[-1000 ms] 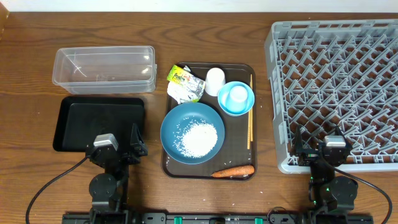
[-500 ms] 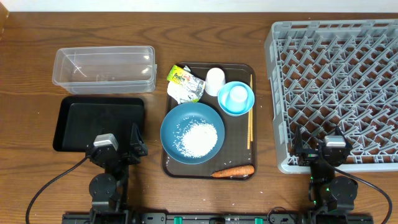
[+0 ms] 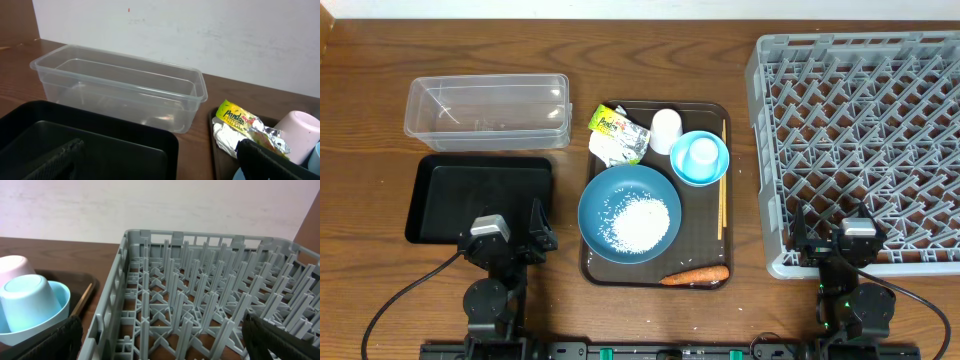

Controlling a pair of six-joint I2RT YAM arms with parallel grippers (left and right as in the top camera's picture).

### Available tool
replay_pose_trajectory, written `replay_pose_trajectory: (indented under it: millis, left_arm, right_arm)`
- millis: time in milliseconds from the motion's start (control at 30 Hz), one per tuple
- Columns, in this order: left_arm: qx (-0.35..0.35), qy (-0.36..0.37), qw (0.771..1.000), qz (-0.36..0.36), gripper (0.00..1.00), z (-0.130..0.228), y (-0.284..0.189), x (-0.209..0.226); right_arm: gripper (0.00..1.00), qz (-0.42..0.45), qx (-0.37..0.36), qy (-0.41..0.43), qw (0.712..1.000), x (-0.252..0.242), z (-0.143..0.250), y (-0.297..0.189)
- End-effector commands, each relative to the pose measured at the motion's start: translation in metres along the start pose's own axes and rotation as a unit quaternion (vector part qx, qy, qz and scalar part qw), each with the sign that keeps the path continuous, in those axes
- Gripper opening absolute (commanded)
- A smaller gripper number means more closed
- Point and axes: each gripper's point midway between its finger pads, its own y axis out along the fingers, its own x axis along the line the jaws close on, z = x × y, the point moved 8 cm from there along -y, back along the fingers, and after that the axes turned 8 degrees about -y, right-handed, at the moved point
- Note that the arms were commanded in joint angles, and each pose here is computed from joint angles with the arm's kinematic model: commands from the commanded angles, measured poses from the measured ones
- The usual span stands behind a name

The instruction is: Sort waste into correct bins and load items into the dishwasher rack

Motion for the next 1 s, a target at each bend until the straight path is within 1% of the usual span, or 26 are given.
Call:
replay_pose_trajectory:
  millis: [0,633,700,733,800,833,867,900,933,967]
  left_arm:
    - [0.015,0.005,1.0,-0.021,0.98,0.012,0.002,0.007]
    - [0.015,0.004,1.0,-0.021,0.98,0.012,0.002,0.007]
    - [0.014,-0.015,1.0,-0.009,0.98,0.011,0.002,0.005]
    - [0.022,-0.047,0.998,0.018,0.98,0.012,0.002,-0.001]
    - [0.07,-0.132,0.983,0.104,0.98,0.018,-0.001,-0.018]
    - [0.105,-0.184,0.964,0.161,0.98,0.021,-0.005,-0.03]
    - [0.146,-0.226,0.94,0.211,0.98,0.023,-0.01,-0.04]
    - [0.171,-0.252,0.923,0.236,0.98,0.025,-0.014,-0.045]
    - [0.201,-0.286,0.901,0.257,0.98,0.027,-0.018,-0.051]
    - [0.226,-0.312,0.883,0.269,0.98,0.029,-0.021,-0.054]
  right_arm:
    - [0.99,-0.004,-0.001,-0.007,1.0,0.002,0.0,0.0]
    - [0.99,-0.004,-0.001,-0.007,1.0,0.002,0.0,0.0]
    - [0.99,-0.004,-0.001,-0.007,1.0,0.002,0.0,0.0]
    - [0.99,-0.004,-0.001,-0.007,1.0,0.002,0.0,0.0]
    - [0.99,-0.004,-0.001,-0.007,1.0,0.002,0.0,0.0]
    - [0.99,-0.004,-0.001,-0.007,1.0,0.002,0.0,0.0]
    - [0.99,-0.004,-0.001,-0.007,1.0,0.002,0.0,0.0]
    - [0.99,-0.004,-0.001,-0.007,1.0,0.002,0.0,0.0]
    - [0.99,-0.004,-0.001,-0.007,1.0,0.002,0.0,0.0]
    - [0.99,-0.004,-0.001,-0.007,1.0,0.002,0.0,0.0]
